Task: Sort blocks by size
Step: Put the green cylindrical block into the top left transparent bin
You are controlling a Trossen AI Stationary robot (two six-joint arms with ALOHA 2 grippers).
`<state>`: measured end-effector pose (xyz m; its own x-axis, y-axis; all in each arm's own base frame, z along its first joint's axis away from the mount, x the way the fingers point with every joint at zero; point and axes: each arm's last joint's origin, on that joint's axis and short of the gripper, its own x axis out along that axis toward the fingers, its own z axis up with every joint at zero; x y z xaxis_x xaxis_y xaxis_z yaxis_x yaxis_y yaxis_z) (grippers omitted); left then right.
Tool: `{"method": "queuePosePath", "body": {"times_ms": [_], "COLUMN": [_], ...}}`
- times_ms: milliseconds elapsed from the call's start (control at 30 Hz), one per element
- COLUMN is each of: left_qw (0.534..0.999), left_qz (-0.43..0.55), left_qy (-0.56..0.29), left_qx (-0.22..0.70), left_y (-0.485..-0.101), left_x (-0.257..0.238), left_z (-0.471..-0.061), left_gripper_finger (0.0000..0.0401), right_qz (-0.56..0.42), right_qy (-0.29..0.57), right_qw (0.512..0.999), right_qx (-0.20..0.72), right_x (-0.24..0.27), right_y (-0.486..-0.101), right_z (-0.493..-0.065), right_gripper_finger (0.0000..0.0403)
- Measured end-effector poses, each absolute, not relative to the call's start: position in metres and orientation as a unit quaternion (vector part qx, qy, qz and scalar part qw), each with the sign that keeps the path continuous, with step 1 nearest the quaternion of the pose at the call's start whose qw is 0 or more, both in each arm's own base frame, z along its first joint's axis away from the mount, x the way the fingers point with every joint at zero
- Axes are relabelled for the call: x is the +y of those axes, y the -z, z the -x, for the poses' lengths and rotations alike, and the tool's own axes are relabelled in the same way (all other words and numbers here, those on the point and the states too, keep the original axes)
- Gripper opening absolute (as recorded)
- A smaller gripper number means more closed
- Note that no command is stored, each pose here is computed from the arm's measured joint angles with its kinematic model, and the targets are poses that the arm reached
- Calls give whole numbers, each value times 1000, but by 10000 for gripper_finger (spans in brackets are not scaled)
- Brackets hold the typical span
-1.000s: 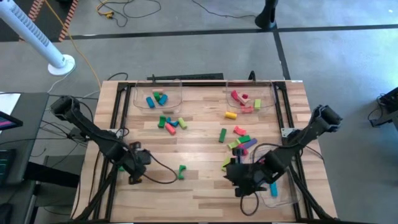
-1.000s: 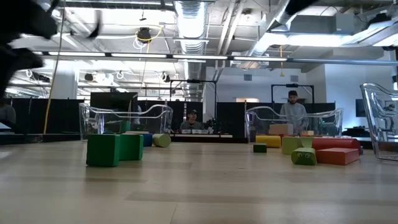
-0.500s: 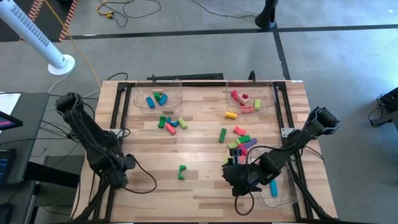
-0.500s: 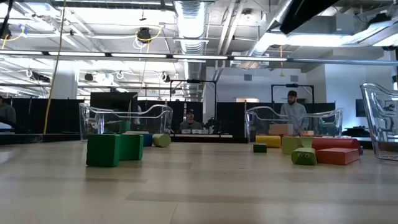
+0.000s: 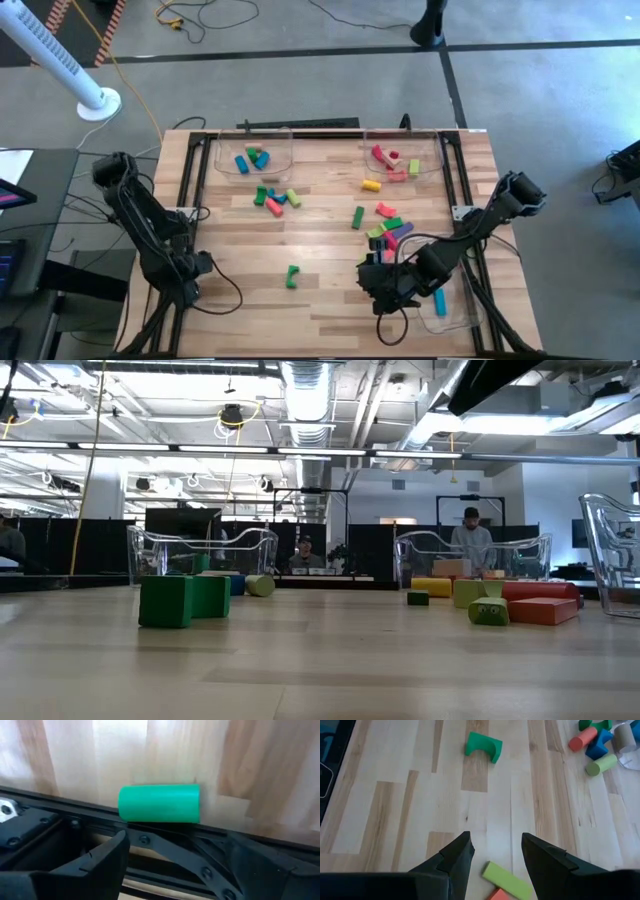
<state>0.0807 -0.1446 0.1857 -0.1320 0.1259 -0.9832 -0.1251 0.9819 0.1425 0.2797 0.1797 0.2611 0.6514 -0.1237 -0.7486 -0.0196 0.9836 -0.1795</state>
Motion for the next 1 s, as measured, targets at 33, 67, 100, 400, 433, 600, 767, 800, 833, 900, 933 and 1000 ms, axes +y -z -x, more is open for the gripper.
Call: {"method": "queuePosePath", "body": {"times_ms": [33, 67, 100, 400, 433, 600, 767, 800, 833, 900, 933, 1000], "left_qw": [655, 650, 645, 632, 633, 637, 644, 643, 644, 644, 643, 650], "left_qz": [-9, -17, -27, -65, -61, -54, -57, -55, -52, -50, -52, -51], "left_qy": [-98, -99, -99, -87, -85, -84, -78, -77, -72, -67, -65, -57], "left_qx": [749, 753, 757, 768, 767, 764, 759, 760, 760, 760, 761, 756], "left_y": [-183, -180, -178, -157, -156, -156, -156, -155, -155, -156, -157, -161], "left_x": [-146, -147, -148, -159, -159, -156, -150, -148, -148, -146, -145, -146], "left_z": [-81, -82, -83, -92, -94, -101, -111, -114, -116, -120, -122, -128], "left_gripper_finger": [309, 309, 309, 308, 308, 308, 308, 308, 308, 308, 308, 308], "right_qz": [86, 86, 86, 84, 84, 87, 93, 93, 93, 93, 93, 93], "right_qy": [29, 29, 29, 28, 28, 27, 26, 26, 26, 27, 27, 27], "right_qw": [905, 905, 905, 906, 906, 906, 906, 906, 906, 906, 906, 906], "right_qx": [417, 417, 417, 413, 413, 414, 412, 412, 411, 412, 411, 411], "right_x": [180, 180, 180, 180, 180, 180, 179, 179, 178, 178, 178, 178], "right_y": [-261, -261, -261, -262, -262, -262, -262, -262, -262, -262, -262, -262], "right_z": [-280, -280, -280, -280, -280, -280, -281, -282, -282, -282, -282, -282], "right_gripper_finger": [202, 202, 202, 202, 202, 202, 202, 202, 202, 202, 202, 202]}}
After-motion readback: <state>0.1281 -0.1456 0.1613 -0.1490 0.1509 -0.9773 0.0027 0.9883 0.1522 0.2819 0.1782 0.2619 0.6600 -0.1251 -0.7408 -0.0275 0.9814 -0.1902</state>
